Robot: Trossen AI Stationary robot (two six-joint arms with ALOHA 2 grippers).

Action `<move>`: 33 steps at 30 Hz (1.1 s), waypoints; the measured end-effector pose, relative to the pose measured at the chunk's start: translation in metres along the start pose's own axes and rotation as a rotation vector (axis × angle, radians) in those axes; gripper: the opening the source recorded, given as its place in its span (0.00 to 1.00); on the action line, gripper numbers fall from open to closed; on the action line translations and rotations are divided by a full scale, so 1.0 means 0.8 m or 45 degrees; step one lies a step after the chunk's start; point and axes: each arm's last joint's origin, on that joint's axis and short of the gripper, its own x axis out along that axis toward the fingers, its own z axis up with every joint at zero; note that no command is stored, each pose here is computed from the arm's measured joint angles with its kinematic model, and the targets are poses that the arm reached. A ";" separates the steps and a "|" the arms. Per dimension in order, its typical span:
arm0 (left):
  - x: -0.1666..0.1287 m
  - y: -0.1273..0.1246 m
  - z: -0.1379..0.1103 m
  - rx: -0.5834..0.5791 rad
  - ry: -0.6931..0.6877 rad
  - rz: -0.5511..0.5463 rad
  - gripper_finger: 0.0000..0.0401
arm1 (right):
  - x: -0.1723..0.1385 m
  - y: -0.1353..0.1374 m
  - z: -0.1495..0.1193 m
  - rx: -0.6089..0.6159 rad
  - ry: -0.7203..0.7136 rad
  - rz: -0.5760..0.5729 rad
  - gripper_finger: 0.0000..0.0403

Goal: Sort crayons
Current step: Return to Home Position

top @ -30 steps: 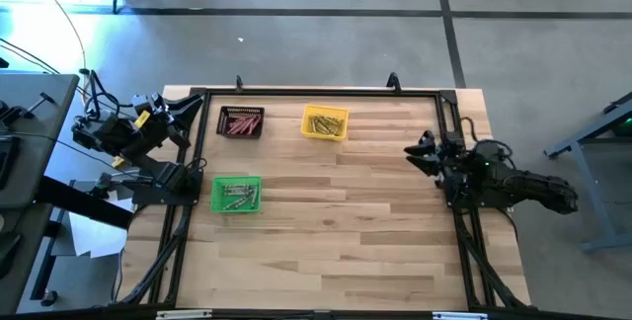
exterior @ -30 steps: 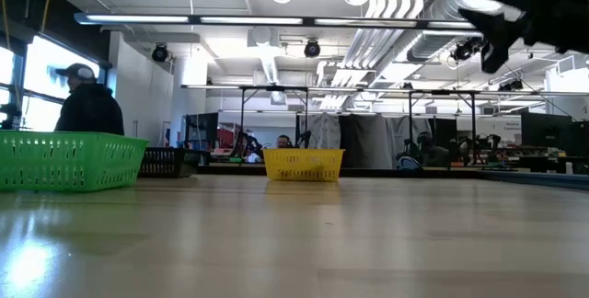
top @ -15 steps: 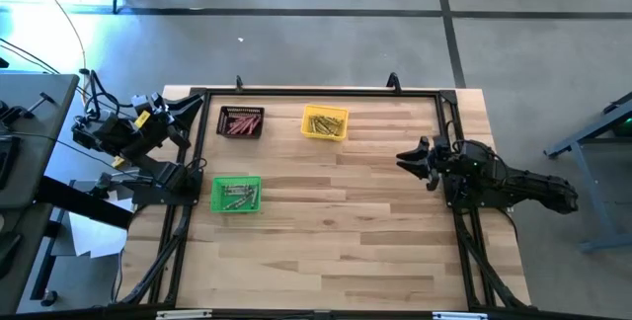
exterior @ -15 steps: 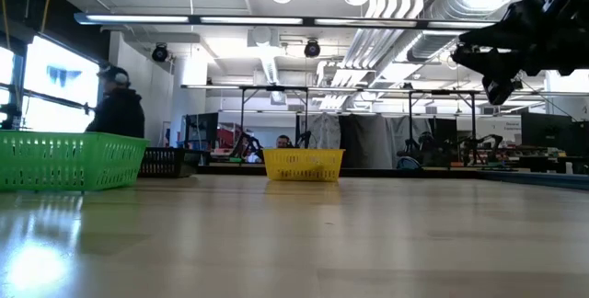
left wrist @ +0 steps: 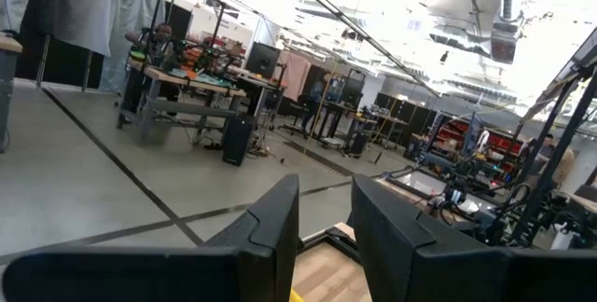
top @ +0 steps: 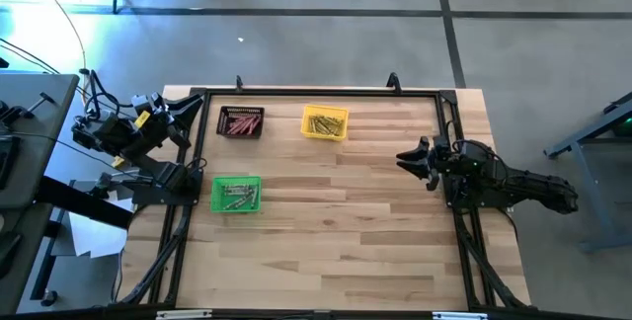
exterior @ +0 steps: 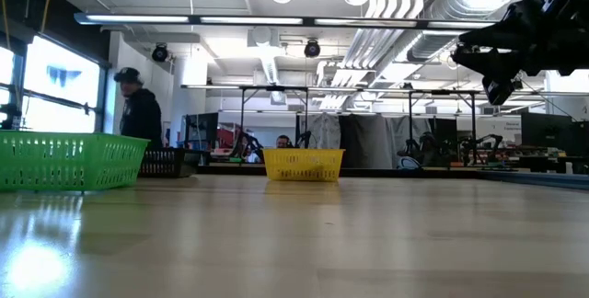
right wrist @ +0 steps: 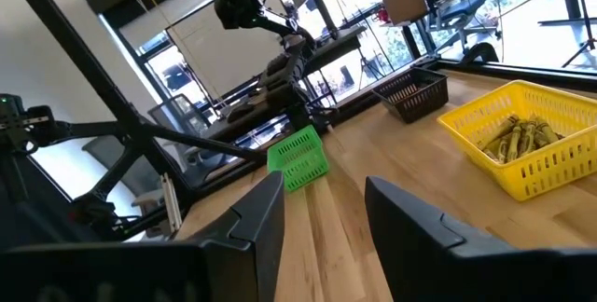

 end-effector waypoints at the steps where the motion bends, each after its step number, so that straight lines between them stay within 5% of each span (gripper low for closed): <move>1: 0.000 0.000 0.000 0.000 0.000 0.000 0.22 | 0.000 0.000 0.000 0.000 0.000 0.000 0.34; 13: 0.000 0.000 0.000 0.000 0.000 0.000 0.22 | 0.000 0.000 0.000 0.000 0.001 0.000 0.34; 22: 0.000 -0.001 0.000 -0.192 -0.002 -0.024 0.22 | 0.000 0.000 0.000 0.001 0.001 0.000 0.34; 27: 0.000 -0.018 -0.033 -0.100 0.063 -0.435 0.22 | 0.000 0.000 0.000 0.001 0.001 0.000 0.34; 33: -0.006 -0.027 -0.085 0.022 -0.061 -0.818 0.22 | 0.000 0.000 0.000 0.001 0.001 0.000 0.34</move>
